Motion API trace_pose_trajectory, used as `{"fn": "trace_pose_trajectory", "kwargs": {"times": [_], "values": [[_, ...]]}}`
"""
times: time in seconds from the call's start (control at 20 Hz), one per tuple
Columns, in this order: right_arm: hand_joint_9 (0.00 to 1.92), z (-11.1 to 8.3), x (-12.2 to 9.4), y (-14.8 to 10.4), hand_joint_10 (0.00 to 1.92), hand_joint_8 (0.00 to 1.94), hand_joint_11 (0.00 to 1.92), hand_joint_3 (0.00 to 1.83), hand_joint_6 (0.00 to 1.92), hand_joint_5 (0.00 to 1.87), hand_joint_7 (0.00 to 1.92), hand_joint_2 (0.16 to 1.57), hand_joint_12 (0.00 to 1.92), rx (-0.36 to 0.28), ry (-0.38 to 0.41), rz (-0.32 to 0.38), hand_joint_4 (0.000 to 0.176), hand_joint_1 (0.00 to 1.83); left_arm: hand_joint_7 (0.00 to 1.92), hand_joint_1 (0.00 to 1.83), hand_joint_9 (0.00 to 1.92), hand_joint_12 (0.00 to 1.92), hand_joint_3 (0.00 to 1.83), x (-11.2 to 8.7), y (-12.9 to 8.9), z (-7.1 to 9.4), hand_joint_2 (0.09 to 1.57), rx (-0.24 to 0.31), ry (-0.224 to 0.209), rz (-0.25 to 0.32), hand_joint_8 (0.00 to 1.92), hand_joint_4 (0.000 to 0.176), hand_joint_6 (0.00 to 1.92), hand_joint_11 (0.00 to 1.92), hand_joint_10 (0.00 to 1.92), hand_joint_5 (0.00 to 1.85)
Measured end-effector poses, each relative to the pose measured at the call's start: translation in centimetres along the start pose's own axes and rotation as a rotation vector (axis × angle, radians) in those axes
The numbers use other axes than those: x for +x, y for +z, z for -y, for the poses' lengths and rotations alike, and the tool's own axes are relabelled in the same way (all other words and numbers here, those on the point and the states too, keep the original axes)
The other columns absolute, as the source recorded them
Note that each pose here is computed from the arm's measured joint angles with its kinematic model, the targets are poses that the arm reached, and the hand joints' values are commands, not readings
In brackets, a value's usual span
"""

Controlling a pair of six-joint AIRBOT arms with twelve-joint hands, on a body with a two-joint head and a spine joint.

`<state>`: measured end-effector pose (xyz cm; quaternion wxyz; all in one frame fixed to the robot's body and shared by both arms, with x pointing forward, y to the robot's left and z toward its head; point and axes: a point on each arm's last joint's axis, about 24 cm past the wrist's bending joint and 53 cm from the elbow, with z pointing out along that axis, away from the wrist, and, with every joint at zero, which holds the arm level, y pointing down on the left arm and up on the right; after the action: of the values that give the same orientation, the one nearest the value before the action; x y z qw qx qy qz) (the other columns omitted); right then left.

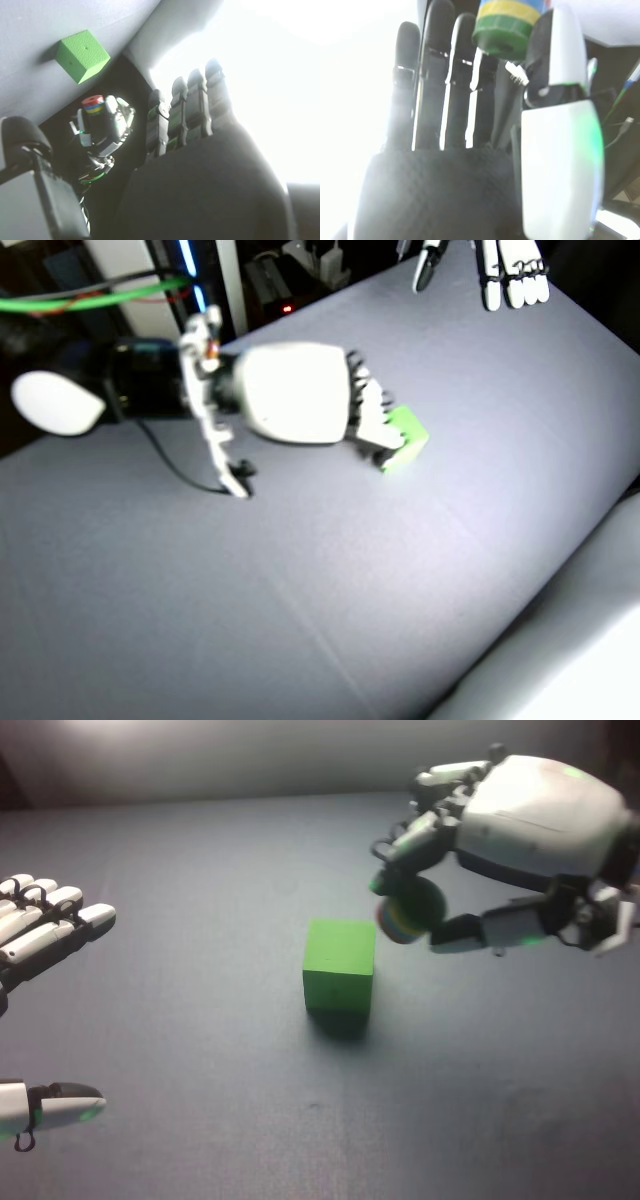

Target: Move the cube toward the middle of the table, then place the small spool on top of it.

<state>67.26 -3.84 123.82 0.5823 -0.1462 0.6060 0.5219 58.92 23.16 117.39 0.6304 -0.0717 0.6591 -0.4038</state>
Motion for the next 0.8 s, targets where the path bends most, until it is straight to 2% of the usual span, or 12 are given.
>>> {"fn": "trace_pose_trajectory", "kwargs": {"times": [0.1,0.15,0.25,0.3,0.35,0.4,0.45,0.5,0.6,0.7,0.75,0.8], "values": [[1.05,-1.0,-0.2,1.7,0.94,0.41,0.78,0.00,0.76,1.11,1.28,1.03,1.00,-0.030,-0.005,0.012,0.000,1.39,0.13,0.69,0.07,0.07,0.00,0.4,0.0,-0.1,0.88,-0.002,-0.011,-0.005,0.00,0.097,0.00,0.04,0.01,0.17],[1.00,-1.3,-0.3,2.2,0.63,0.54,0.64,0.01,0.71,1.16,1.22,1.03,1.14,-0.037,-0.006,0.015,0.003,1.28,0.12,0.67,0.06,0.07,0.00,0.5,0.0,-0.1,0.88,0.000,-0.012,-0.008,0.00,0.115,0.00,0.04,0.00,0.16],[0.79,-1.6,-0.2,3.3,0.19,0.85,0.07,0.00,0.85,1.14,0.96,1.08,1.13,-0.044,-0.024,0.009,0.000,1.26,0.10,0.71,0.04,0.07,0.00,0.5,0.1,-0.1,0.89,0.002,-0.012,-0.010,0.00,0.092,0.00,0.02,0.00,0.16],[0.79,-1.6,-0.1,3.4,0.19,0.85,0.07,0.00,0.85,1.14,0.96,1.08,1.13,-0.040,-0.030,0.004,0.000,1.26,0.10,0.71,0.04,0.07,0.00,0.5,0.1,-0.1,0.89,0.002,-0.010,-0.010,0.00,0.092,0.00,0.02,0.00,0.16],[0.84,-1.6,0.4,3.7,0.15,0.35,0.21,0.00,0.70,1.16,0.91,1.05,1.25,-0.038,-0.041,-0.012,0.000,1.21,0.10,0.69,0.04,0.07,0.00,0.4,0.1,-0.2,0.88,-0.002,-0.012,-0.005,0.00,0.111,0.00,0.02,0.00,0.16],[0.80,-1.5,0.6,3.8,0.09,0.12,0.18,0.00,0.67,1.16,0.91,1.04,1.33,-0.036,-0.046,-0.018,0.000,1.20,0.10,0.70,0.04,0.08,0.00,0.3,0.1,-0.3,0.88,-0.004,-0.012,-0.003,0.00,0.102,0.00,0.02,0.00,0.16],[0.93,-1.4,0.8,3.8,0.10,0.69,0.39,0.01,0.74,1.18,0.96,1.06,1.34,-0.031,-0.049,-0.026,0.000,1.25,0.09,0.71,0.03,0.08,0.00,0.3,0.1,-0.2,0.88,-0.003,-0.013,-0.003,0.00,0.100,0.00,0.01,0.00,0.16],[1.12,-1.3,0.9,3.8,0.21,0.86,0.62,0.00,0.56,1.22,1.04,1.05,1.39,-0.026,-0.053,-0.033,0.000,1.25,0.08,0.72,0.03,0.08,0.00,0.4,0.1,-0.2,0.88,0.000,-0.014,-0.006,0.00,0.095,0.00,0.01,0.00,0.15],[1.33,-1.0,1.0,3.8,0.23,0.45,0.84,0.00,0.51,1.19,1.36,1.00,1.26,-0.015,-0.051,-0.039,0.000,1.29,0.09,0.70,0.03,0.08,0.00,0.3,0.1,-0.2,0.87,-0.001,-0.015,-0.005,0.00,0.094,0.00,0.01,0.00,0.15],[1.26,-0.3,1.4,4.0,0.14,0.49,0.73,0.00,0.46,1.25,1.31,1.00,1.19,0.009,-0.053,-0.052,0.007,1.27,0.11,0.72,0.05,0.10,0.00,0.3,0.1,-0.2,0.88,-0.002,-0.015,-0.004,0.01,0.060,0.01,0.03,0.01,0.17],[1.25,0.0,1.5,4.1,0.13,0.61,0.70,0.00,0.38,1.28,1.26,1.00,1.23,0.019,-0.054,-0.057,0.000,1.27,0.11,0.68,0.06,0.11,0.00,0.3,0.1,-0.2,0.88,-0.002,-0.015,-0.004,0.01,0.059,0.00,0.05,0.01,0.16],[1.23,0.2,1.7,4.2,0.11,0.49,0.71,0.00,0.49,1.24,1.29,1.00,1.16,0.025,-0.053,-0.061,0.021,1.27,0.10,0.70,0.05,0.11,0.00,0.3,0.1,-0.2,0.88,-0.002,-0.016,-0.004,0.00,0.067,0.00,0.04,0.01,0.16]]}}
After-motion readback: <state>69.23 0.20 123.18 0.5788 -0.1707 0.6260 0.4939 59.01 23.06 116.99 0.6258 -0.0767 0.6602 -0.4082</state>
